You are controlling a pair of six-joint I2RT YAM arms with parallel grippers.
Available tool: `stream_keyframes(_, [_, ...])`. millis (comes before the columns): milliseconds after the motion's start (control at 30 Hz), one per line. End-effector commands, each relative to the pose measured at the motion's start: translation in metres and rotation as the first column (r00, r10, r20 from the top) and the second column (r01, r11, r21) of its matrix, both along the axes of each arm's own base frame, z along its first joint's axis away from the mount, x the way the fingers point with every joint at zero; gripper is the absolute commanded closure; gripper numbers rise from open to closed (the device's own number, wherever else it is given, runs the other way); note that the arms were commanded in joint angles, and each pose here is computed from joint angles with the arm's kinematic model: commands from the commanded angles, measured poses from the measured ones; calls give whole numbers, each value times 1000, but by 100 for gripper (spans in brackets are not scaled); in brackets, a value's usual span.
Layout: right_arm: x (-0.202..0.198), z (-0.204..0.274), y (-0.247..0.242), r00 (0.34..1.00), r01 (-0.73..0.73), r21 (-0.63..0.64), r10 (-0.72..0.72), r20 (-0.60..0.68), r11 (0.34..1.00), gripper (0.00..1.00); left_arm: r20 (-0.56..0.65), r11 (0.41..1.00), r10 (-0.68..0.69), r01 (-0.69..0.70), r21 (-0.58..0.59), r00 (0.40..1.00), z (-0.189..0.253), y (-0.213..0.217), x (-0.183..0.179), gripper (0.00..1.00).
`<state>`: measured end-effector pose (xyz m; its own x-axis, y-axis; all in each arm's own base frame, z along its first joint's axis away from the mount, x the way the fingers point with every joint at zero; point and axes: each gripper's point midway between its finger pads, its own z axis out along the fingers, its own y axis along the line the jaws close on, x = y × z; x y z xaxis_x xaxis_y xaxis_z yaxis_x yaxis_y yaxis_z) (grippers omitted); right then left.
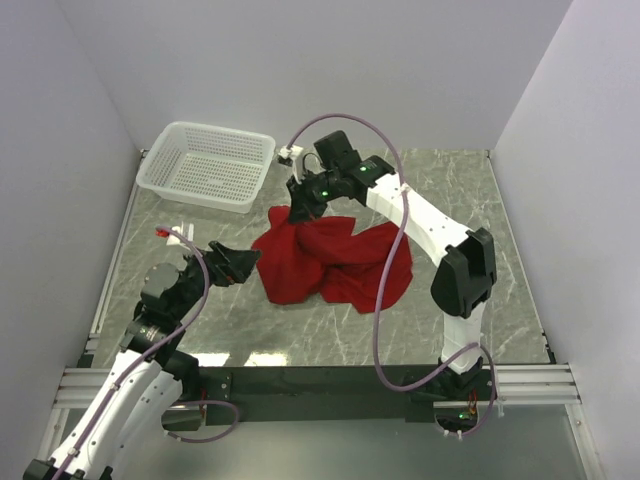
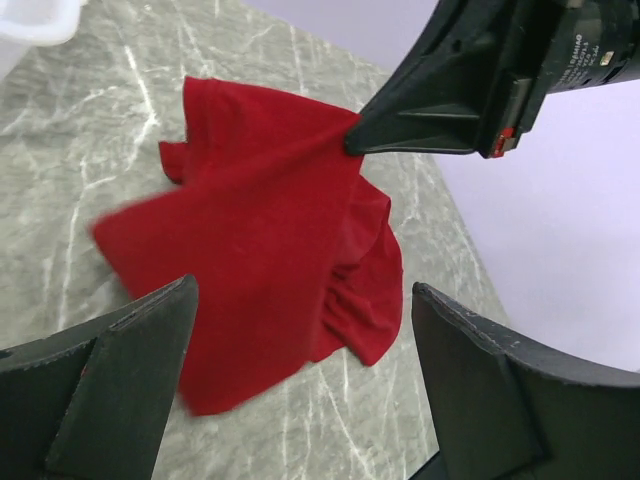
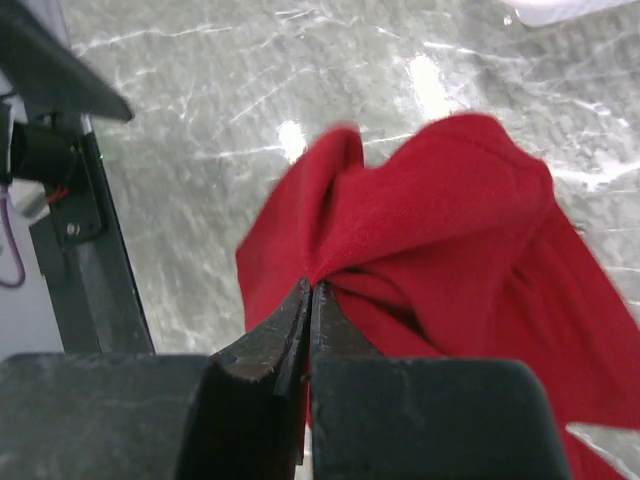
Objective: Fold and stack the t-shirts
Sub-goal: Move the tshirt to the center of the board
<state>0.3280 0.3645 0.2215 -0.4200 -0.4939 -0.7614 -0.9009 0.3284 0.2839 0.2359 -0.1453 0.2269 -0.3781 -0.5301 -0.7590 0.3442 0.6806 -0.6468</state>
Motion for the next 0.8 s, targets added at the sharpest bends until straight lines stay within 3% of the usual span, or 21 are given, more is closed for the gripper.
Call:
stream_keyframes(0, [20,0,4,995,104,-20,-104,8,994,100,8,998,35,-36,42,999,1,7,3,6])
stream_keyframes(67, [31,-25,-13,987,161,-92,-161,-1,983,94,-9,997,44,-43,56,999,-4,8,6,6])
stream_keyframes(100, [33,-35,-21,985,166,-116,-170,-19,979,80,-14,997,56,-55,61,998,-4,9,8,6])
stream_keyframes(167, [29,-49,-39,985,153,-144,-164,-62,978,65,-37,994,65,-62,86,997,-11,10,13,6])
stream_keyframes(200, [28,-39,-47,989,140,-127,-146,-35,982,48,-47,992,83,-78,97,995,-10,12,16,6])
stream_keyframes(300, [15,-21,-72,994,113,-74,-113,0,991,24,-100,987,105,-91,135,989,-19,13,26,6])
stream_keyframes(400, [11,-13,-105,991,126,-56,-123,45,990,21,-156,984,98,-73,161,983,-30,8,37,7])
stream_keyframes(600, [11,-64,-190,979,199,-158,-187,84,967,21,-255,975,98,-42,216,962,-58,-3,64,10])
stream_keyframes(767, [25,-106,-261,936,353,-285,-336,107,891,22,-408,930,262,-116,348,875,-110,17,82,11])
